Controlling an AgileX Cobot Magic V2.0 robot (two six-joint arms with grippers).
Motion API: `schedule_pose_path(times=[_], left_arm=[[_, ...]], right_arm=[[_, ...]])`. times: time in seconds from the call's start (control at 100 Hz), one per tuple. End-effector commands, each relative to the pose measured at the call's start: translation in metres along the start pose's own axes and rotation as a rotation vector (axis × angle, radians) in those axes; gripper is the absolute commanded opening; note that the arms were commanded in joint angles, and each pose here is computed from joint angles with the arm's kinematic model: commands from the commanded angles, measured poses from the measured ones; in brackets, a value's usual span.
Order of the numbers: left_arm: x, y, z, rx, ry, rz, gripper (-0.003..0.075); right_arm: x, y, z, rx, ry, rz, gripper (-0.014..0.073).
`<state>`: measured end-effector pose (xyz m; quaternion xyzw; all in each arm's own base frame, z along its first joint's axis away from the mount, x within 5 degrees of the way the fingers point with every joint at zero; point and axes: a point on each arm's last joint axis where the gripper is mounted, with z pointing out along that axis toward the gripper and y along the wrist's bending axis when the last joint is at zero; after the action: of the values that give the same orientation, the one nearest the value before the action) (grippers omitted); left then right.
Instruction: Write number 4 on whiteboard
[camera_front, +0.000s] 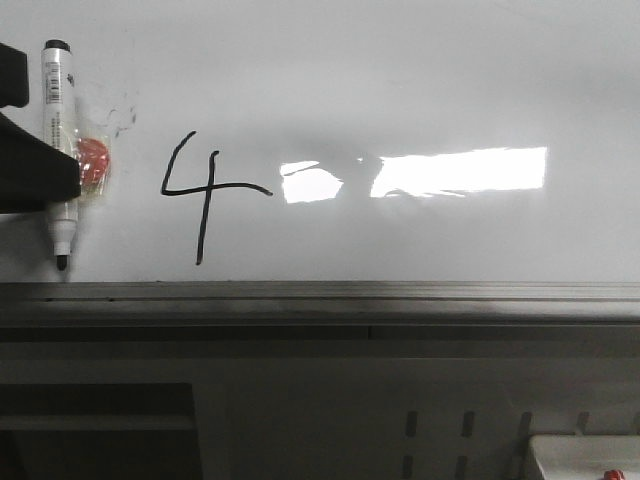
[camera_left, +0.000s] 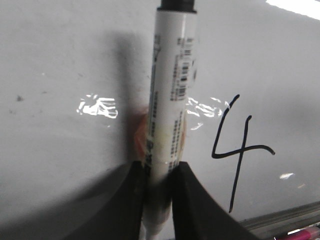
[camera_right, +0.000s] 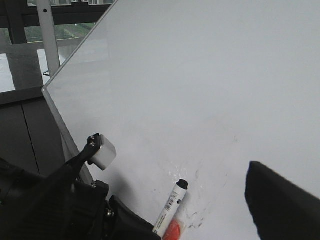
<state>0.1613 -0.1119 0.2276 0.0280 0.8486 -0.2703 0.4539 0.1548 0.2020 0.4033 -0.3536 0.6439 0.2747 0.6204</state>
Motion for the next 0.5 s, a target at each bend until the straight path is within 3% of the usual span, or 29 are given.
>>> schedule_pose_path(times=[0.0, 0.22, 0.27, 0.42, 0.49], left_arm=[[-0.012, -0.003, 0.002, 0.006, -0.056, -0.029, -0.0020], [-0.012, -0.003, 0.002, 0.006, -0.059, -0.027, -0.0009], [-0.012, -0.004, 0.002, 0.008, -0.065, -0.025, 0.0034], [-0.019, -0.006, -0.005, 0.030, -0.121, -0.012, 0.0273], [-0.022, -0.008, -0.011, 0.045, -0.146, -0.012, 0.0309]], right_arm=[[-0.024, -0.004, -0.010, 0.023, -0.136, -0.022, 0.0613], [-0.024, -0.004, -0.010, 0.022, -0.128, -0.022, 0.0613], [-0.024, -0.004, -0.010, 0.022, -0.127, -0.022, 0.0613], [-0.022, -0.003, -0.012, 0.016, -0.095, -0.009, 0.0613], [-0.023, -0.003, -0.015, 0.015, -0.091, -0.007, 0.0613]])
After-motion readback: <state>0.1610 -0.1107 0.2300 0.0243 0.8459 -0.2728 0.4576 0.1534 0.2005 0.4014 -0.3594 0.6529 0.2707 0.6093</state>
